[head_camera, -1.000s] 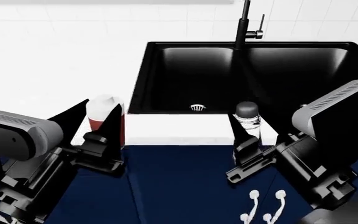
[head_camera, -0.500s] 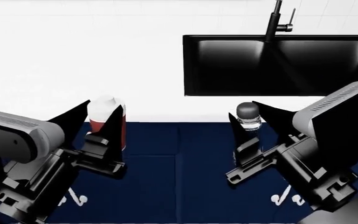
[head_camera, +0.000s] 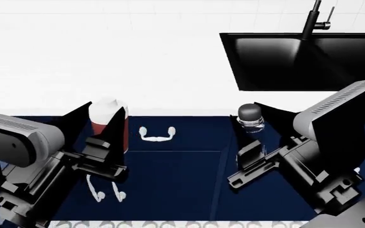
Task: Pick and place the shaker into the drawer. Then close the cabinet.
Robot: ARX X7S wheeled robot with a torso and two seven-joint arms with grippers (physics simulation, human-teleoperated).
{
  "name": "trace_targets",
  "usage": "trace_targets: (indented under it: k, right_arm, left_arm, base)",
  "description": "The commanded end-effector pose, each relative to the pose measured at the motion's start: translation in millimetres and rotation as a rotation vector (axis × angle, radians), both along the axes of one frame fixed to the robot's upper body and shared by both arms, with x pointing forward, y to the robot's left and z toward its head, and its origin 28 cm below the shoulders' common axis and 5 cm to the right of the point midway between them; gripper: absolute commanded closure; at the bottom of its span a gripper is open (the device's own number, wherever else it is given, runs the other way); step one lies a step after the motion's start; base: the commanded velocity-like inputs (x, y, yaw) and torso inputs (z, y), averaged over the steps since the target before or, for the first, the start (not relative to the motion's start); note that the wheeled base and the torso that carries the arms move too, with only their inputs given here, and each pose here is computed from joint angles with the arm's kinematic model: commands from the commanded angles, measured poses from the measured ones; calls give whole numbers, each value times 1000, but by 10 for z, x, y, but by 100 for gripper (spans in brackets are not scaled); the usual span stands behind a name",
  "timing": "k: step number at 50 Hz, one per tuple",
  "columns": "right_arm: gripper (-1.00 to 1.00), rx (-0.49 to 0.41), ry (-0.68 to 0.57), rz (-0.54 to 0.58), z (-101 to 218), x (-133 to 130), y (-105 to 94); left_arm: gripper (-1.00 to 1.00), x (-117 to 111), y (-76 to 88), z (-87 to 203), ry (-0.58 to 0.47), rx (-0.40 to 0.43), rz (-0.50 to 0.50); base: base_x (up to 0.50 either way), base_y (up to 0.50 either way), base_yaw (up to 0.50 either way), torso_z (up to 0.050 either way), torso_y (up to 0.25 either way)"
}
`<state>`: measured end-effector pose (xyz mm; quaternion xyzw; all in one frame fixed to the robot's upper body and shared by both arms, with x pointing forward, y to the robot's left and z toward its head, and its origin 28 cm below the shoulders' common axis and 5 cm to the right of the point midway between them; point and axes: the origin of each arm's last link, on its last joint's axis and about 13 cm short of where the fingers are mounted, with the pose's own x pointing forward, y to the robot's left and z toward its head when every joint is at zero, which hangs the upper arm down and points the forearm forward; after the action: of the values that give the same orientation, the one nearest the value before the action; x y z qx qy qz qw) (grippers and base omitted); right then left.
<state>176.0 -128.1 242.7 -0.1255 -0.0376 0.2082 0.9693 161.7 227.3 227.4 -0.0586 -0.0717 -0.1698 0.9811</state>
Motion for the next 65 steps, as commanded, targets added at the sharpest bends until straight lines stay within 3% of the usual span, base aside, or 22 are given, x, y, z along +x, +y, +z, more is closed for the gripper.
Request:
trace_targets:
  k: [1, 65]
  right_arm:
    - [100, -10, -3, -2, 13, 6, 10]
    - [100, -12, 3, -5, 8, 9, 43]
  left_arm:
    - [100, -7, 4, 18, -3, -11, 0]
    - [100, -24, -9, 19, -10, -13, -4]
  base:
    - [-43, 500, 0, 0, 0]
    - [-22, 500, 0, 0, 0]
